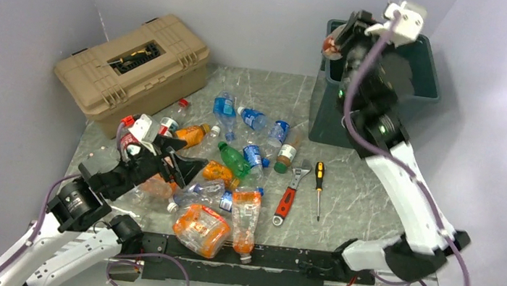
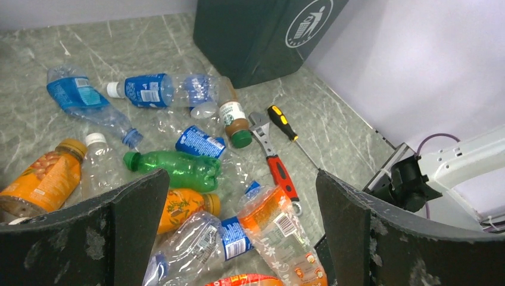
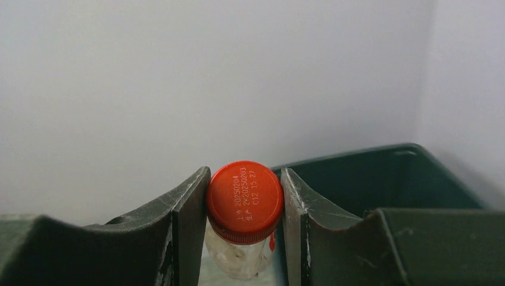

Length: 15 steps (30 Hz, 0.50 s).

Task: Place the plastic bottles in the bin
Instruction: Pick up the plastic bottle at the center of the board, then place the plastic bottle in the trash bin.

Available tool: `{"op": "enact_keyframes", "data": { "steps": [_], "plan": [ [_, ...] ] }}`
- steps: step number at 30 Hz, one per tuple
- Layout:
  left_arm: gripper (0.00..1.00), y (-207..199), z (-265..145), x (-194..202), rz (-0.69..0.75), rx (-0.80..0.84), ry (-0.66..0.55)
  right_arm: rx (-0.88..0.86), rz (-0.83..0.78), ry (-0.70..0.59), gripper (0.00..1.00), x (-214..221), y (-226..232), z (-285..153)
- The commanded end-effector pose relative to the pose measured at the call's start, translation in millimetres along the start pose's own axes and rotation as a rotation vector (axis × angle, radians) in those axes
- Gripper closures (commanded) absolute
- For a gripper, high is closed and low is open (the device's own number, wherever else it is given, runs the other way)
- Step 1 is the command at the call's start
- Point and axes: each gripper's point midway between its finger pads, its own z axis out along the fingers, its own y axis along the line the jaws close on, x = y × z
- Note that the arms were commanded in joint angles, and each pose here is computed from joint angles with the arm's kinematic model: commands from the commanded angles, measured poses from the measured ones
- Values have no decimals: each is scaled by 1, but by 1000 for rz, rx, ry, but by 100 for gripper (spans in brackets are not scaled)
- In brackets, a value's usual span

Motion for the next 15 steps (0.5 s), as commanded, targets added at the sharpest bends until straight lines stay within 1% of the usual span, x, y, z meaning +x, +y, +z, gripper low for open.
{"op": "enact_keyframes", "data": {
  "steps": [1,4,6,11,15],
  "plan": [
    [1,0,2,-6,-22,-21,0,237,-57,34,100,16,-56,41],
    [1,0,1,-6,-21,-23,4,269,-29,17,100,23,-79,55],
    [1,1,1,-5,-23,-28,7,303,-26,45,100,34,-97,68],
    [0,0,1,-5,-24,-17,8,399,-20,157,100,79,-152,93],
    [1,-1,1,-4,-24,-16,15,414,9,278,100,126,-182,101]
  ]
}}
